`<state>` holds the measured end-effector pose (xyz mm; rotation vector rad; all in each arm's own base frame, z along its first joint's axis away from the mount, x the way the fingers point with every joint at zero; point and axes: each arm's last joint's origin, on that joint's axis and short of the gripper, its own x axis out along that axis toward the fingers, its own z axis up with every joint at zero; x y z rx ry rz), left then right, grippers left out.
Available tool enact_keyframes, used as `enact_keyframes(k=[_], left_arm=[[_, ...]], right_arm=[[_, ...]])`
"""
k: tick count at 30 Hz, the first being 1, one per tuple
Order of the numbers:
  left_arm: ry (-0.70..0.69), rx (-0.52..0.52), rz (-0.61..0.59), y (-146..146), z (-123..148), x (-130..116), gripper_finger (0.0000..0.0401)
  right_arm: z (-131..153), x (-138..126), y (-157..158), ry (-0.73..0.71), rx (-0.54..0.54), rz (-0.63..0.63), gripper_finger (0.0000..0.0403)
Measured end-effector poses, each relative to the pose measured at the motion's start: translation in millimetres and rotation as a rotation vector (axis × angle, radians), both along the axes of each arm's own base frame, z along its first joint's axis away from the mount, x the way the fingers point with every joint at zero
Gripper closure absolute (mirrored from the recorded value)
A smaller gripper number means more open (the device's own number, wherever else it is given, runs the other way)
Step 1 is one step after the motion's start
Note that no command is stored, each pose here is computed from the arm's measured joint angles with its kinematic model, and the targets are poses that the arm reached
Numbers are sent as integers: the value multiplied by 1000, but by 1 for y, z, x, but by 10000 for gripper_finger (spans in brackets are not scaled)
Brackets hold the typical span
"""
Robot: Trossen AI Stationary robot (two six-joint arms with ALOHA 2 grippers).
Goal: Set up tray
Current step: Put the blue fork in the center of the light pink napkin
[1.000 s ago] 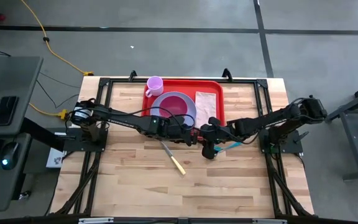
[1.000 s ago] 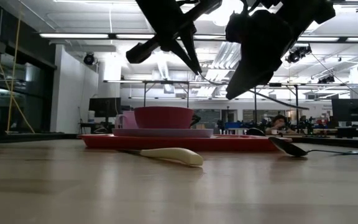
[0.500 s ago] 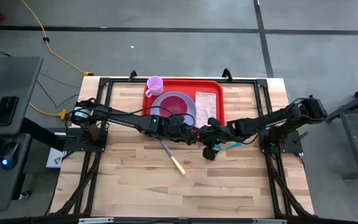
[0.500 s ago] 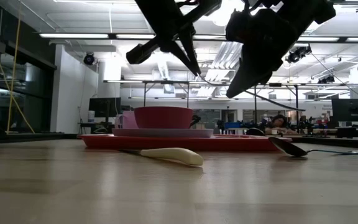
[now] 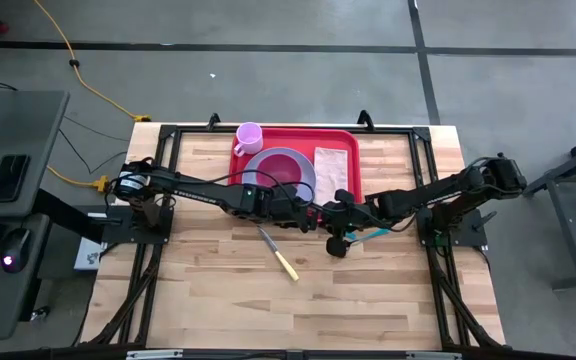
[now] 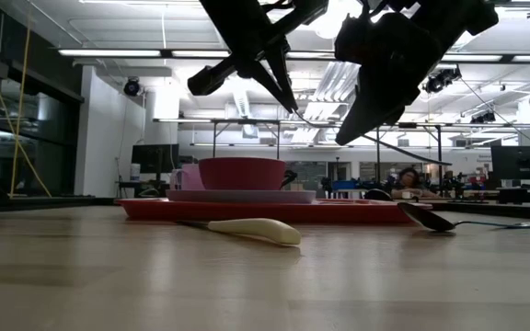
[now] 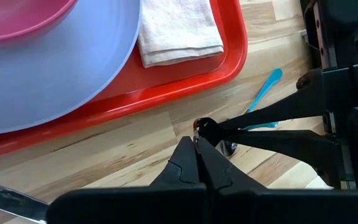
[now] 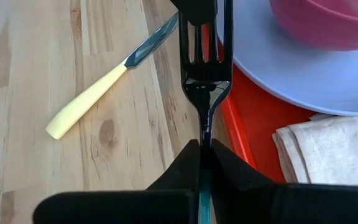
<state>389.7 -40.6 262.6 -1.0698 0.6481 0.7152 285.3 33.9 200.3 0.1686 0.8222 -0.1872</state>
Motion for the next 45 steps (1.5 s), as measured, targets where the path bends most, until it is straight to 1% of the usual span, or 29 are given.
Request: enact_keyframes(k=[10, 14, 21, 28, 32, 39, 45], left_arm=[[-6, -1, 0, 0, 0, 0, 390], [-9, -1, 0, 0, 1, 1, 380], [-20, 6, 5, 0, 1, 1, 380], [-31, 13, 13, 0, 2, 2, 344], [-31, 16, 14, 0, 2, 2, 332], [-30, 19, 18, 1, 2, 2, 339], [-32, 47, 39, 2, 2, 1, 338]], right_arm=[[0, 0, 0, 4, 1, -4, 402], [0, 0, 0, 4, 0, -4, 402], [-1, -1, 0, 7, -7, -10, 402], [-2, -2, -1, 22, -10, -13, 403], [-2, -2, -1, 27, -9, -18, 403], [-3, -2, -4, 34, -5, -27, 403], [-3, -3, -10, 45, 3, -43, 403]])
